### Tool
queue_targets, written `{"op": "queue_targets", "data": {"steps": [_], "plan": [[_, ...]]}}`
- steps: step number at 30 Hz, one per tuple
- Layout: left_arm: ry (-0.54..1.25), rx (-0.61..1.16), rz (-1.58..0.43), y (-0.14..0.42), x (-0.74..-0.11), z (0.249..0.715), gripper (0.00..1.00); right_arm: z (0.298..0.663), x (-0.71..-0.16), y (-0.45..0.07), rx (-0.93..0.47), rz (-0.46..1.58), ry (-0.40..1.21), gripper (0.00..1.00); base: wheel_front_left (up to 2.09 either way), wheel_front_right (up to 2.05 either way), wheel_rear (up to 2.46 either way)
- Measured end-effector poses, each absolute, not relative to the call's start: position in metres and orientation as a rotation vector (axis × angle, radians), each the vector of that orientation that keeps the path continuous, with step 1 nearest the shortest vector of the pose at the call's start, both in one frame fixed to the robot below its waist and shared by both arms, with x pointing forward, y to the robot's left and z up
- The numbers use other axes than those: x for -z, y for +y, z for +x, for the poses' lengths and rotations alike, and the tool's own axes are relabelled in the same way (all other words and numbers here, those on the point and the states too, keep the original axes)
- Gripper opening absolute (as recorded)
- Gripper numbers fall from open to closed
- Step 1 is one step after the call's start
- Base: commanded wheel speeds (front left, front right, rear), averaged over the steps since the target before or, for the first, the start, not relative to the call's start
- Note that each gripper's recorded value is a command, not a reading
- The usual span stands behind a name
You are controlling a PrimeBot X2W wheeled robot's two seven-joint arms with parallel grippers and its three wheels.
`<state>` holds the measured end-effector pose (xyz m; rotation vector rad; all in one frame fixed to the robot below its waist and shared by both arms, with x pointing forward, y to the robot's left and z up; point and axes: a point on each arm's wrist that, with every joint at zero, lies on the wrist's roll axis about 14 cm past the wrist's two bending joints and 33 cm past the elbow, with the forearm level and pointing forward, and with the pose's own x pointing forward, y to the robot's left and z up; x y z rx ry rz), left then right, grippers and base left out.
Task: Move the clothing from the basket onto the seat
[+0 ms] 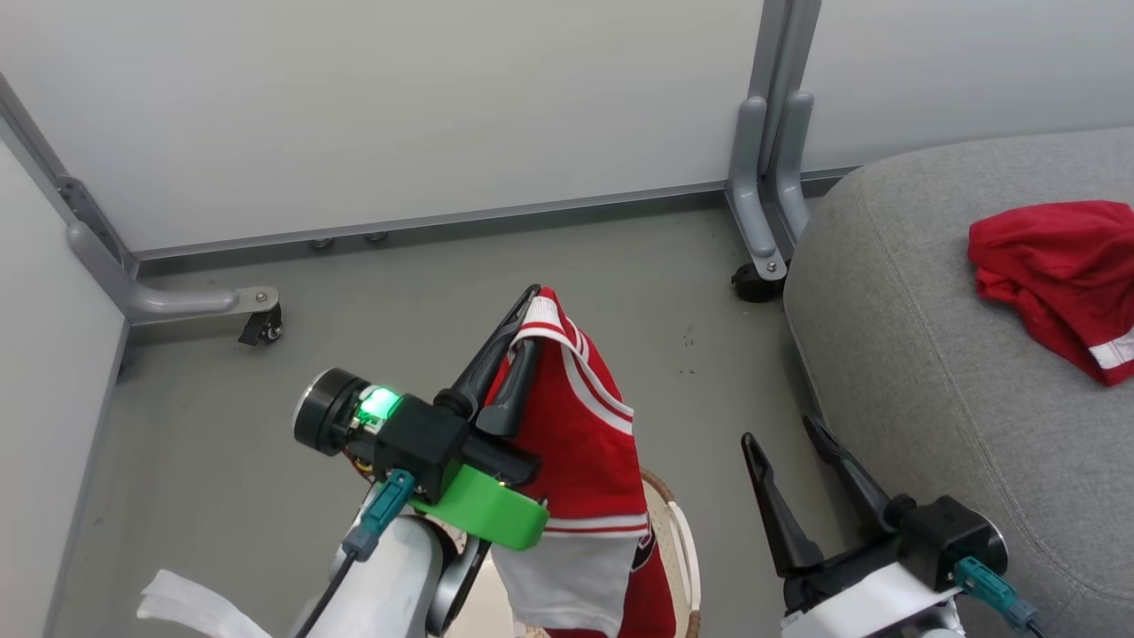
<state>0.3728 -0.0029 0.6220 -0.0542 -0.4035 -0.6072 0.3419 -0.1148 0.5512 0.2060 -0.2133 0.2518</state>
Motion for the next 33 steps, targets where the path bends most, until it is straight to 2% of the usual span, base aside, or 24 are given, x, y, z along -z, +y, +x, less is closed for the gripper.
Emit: {"op": "queue_targets", "data": {"steps": [7, 14, 23, 33], "plan": [[-0.422, 0.651, -0.049, -0.015, -0.628, 0.372, 0.0, 0.338, -0.572, -0.083, -0.355, 0.291, -0.26, 1.0, 0.0, 0.0, 0.0], [-0.463, 0.723, -0.069, -0.034, -0.644, 0.367, 0.0, 0.341, -0.558, -0.067, -0.406, 0.242, -0.212, 1.0, 0.0, 0.0, 0.0], [-0.508, 0.813, -0.074, -0.055, -0.658, 0.349, 0.0, 0.355, -0.545, -0.076, -0.377, 0.166, -0.178, 1.0, 0.0, 0.0, 0.0], [-0.53, 0.851, -0.076, -0.062, -0.663, 0.337, 0.0, 0.359, -0.525, -0.072, -0.389, 0.173, -0.113, 1.0, 0.0, 0.0, 0.0]]}}
